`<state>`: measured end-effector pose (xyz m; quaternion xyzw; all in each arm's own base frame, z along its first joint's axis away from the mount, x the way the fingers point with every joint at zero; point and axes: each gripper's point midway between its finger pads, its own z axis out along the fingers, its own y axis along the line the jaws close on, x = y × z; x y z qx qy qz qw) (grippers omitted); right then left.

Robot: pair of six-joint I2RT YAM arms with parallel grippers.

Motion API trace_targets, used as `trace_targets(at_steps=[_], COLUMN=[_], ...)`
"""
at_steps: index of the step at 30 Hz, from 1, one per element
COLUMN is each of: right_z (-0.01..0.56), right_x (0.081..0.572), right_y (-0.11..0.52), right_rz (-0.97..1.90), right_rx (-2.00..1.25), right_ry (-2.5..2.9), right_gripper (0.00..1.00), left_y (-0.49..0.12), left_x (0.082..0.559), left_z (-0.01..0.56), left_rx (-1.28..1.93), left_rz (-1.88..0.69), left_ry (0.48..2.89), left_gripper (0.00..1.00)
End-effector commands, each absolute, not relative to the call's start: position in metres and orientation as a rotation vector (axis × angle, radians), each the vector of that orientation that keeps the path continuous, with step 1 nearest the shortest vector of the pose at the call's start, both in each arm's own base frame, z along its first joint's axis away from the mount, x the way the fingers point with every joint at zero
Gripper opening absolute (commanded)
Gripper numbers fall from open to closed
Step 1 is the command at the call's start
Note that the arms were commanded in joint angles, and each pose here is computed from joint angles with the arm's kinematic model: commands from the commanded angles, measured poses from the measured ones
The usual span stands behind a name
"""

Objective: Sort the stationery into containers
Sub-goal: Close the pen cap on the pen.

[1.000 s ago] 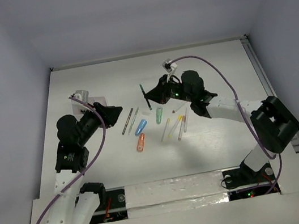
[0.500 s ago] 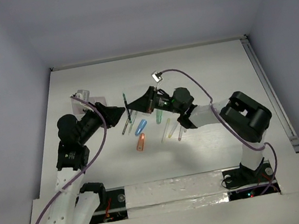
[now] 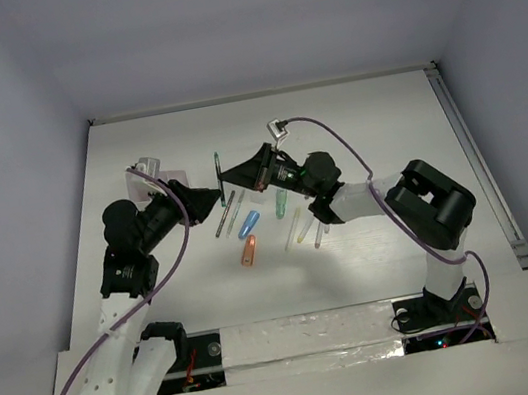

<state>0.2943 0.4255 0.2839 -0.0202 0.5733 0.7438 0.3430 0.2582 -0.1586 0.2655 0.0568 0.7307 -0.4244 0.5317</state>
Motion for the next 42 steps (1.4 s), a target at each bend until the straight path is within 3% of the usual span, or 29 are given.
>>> trace_targets(at_steps=[1,14,17,20,22,27,29,31,32,36,40,42], right_z=[0.34,0.342,0.342,0.343,0.343,0.342,0.34,0.33,0.33,0.304,0.268,0.248], right_x=[0.28,0.269,0.264,0.263,0.263,0.26,0.259,0.263,0.266,0.284,0.3,0.3], right_y=[0.42,0.434,0.438,0.437,0.437,0.436,0.434,0.431,0.426,0.401,0.375,0.368], right_rz=[2.019,2.084,2.126,2.142,2.143,2.148,2.141,2.1,2.08,1.974,1.88,1.851], right_rx=[-0.117,-0.152,-0.16,-0.158,-0.153,-0.167,-0.168,-0.158,-0.161,-0.139,-0.122,-0.116], right_ry=[1.234,1.218,1.208,1.2,1.2,1.197,1.197,1.23,1.236,1.34,1.478,1.563], right_gripper=[0.0,0.0,0.0,0.0,0.0,0.0,0.11,0.3,0.45,0.6,0.58,0.38], left_y=[-0.161,-0.166,-0.166,-0.165,-0.164,-0.163,-0.16,-0.157,-0.154,-0.145,-0.14,-0.14], left_x=[0.259,0.255,0.255,0.255,0.256,0.256,0.258,0.259,0.261,0.264,0.264,0.263], left_z=[0.27,0.273,0.273,0.273,0.272,0.273,0.274,0.273,0.274,0.275,0.283,0.285], left_rx=[0.162,0.19,0.191,0.189,0.185,0.19,0.184,0.179,0.168,0.156,0.155,0.157], left_rz=[-1.028,-1.068,-1.067,-1.065,-1.058,-1.039,-1.013,-0.985,-0.96,-0.881,-0.843,-0.843], left_ry=[1.711,1.699,1.699,1.699,1.703,1.707,1.704,1.715,1.715,1.722,1.698,1.692], left_gripper=[0.35,0.3,0.25,0.13,0.0,0.0,0.0,0.0,0.0,0.0,0.0,0.0])
